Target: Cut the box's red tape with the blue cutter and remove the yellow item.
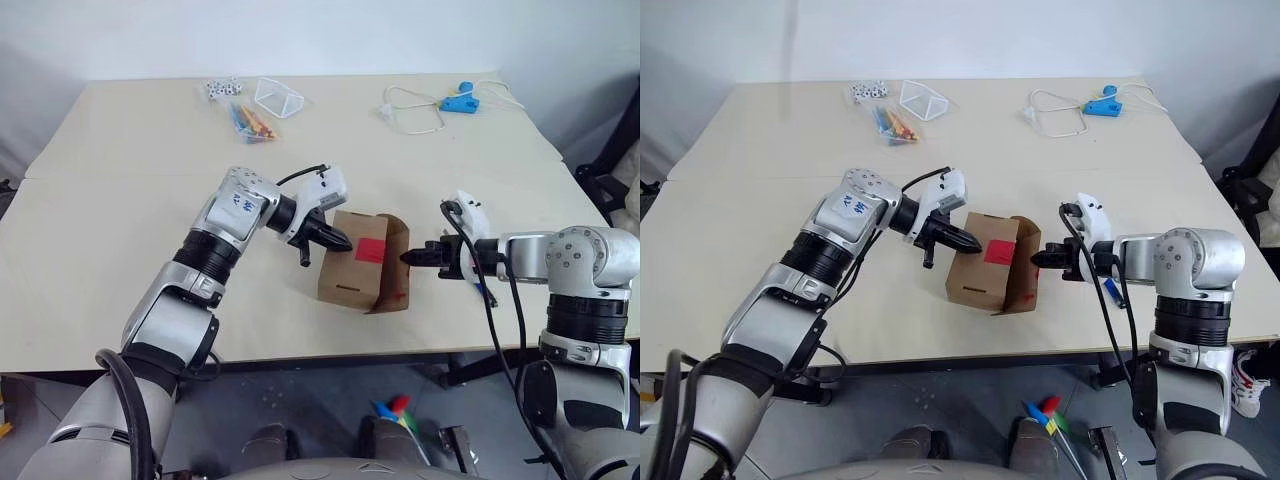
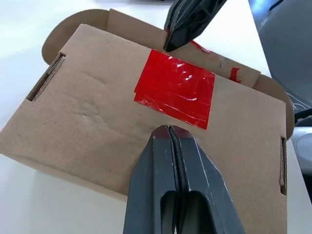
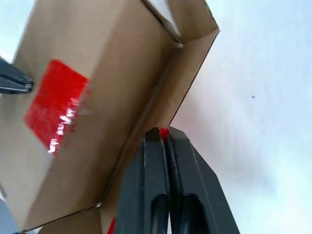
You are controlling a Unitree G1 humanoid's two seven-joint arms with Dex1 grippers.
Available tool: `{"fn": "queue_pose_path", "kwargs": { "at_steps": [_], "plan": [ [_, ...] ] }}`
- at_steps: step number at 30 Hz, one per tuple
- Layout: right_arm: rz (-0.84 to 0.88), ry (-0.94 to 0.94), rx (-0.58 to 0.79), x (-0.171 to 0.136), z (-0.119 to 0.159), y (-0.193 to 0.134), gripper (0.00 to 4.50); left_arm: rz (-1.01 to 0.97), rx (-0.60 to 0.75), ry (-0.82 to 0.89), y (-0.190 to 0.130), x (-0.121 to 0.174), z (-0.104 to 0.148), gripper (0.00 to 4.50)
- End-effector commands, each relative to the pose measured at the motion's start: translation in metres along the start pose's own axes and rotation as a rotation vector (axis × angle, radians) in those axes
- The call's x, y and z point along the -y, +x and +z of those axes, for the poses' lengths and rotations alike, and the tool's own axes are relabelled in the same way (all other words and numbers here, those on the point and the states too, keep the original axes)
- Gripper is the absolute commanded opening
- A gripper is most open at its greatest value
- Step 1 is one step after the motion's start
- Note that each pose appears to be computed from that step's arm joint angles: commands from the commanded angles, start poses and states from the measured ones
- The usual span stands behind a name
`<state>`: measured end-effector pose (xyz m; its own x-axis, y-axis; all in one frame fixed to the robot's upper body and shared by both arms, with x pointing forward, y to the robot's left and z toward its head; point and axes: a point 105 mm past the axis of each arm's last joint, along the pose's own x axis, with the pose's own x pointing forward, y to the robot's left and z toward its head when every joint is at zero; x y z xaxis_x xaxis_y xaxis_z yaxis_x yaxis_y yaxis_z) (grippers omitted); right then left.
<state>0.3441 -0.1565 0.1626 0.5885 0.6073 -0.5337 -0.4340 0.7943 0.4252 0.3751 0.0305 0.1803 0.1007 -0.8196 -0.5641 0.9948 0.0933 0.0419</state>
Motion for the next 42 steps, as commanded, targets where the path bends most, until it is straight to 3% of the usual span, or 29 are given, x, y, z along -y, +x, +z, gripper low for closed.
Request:
{"fn": "queue_pose_path", "kwargs": {
  "at_steps": [1, 17, 35, 42],
  "plan": [
    [0.027, -0.102, 0.068, -0.019, 0.022, -0.015, 0.02, 0.010, -0.062, -0.051, 0.007, 0.001, -0.022, 0.00],
    [-0.036, -0.256, 0.102, -0.042, 0.055, -0.044, 0.02, 0.061, -0.056, -0.057, -0.001, -0.002, -0.027, 0.00],
    [-0.055, -0.404, 0.042, -0.082, 0.072, -0.050, 0.02, 0.111, 0.000, -0.114, 0.003, -0.003, -0.029, 0.00],
    [-0.065, -0.398, -0.008, -0.078, 0.063, -0.042, 0.02, 0.136, 0.022, -0.134, 0.003, -0.005, -0.029, 0.00]
  ]
}}
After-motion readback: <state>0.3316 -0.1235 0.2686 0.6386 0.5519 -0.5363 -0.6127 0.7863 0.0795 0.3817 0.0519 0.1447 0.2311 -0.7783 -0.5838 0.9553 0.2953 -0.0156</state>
